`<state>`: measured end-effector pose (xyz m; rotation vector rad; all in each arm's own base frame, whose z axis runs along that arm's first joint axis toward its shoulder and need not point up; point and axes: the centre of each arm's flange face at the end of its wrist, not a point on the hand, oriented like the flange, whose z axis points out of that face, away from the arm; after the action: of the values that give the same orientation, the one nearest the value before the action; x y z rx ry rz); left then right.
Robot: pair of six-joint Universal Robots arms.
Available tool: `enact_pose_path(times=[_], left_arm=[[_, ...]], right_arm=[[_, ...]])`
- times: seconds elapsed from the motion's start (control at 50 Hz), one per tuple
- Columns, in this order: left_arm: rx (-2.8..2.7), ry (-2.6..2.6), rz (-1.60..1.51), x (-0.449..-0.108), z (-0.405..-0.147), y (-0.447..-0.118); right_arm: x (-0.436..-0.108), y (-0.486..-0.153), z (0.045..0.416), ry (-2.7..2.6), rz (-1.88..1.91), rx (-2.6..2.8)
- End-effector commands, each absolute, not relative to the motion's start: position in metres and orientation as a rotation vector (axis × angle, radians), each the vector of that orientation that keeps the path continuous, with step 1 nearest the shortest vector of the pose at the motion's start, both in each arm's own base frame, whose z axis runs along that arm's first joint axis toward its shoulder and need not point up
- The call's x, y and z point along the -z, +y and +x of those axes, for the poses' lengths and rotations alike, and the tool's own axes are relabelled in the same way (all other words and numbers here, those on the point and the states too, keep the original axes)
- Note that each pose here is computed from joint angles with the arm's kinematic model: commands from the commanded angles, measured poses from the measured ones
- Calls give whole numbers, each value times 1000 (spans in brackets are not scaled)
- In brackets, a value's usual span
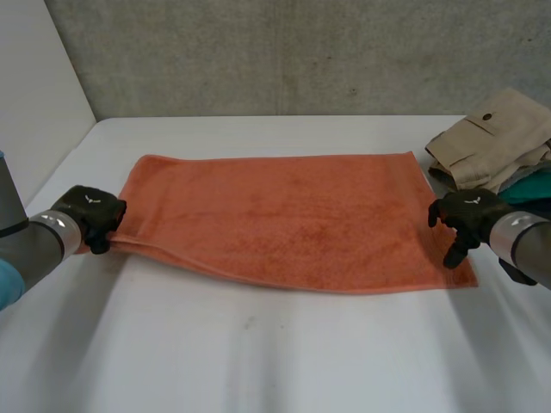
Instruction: Fold the laundry.
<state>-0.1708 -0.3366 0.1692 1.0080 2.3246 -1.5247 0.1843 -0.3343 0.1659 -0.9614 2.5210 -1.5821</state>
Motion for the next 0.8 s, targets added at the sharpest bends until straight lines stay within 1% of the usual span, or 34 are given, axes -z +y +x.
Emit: enact_pose_path(times=[0.02,0.18,0.28,0.42,0.66,0.8], left_arm=[[1549,2322,992,-171,-172,-342],[1547,2321,982,-170,-170,-348],[1547,2323,984,-170,-170,-348],[1549,2318,978,-172,-169,-349],[1540,2321,971,-177,-167,-343],[1523,2335,966,-179,-162,-337]], right_arm=[[-155,-317,175,2525,-917,1500],[-137,-320,168,2482,-973,1598],[-123,-326,172,2428,-1024,1679],[-112,-331,177,2398,-1103,1711],[-121,-347,177,2343,-1048,1847],[-123,-348,173,2368,-1031,1805]])
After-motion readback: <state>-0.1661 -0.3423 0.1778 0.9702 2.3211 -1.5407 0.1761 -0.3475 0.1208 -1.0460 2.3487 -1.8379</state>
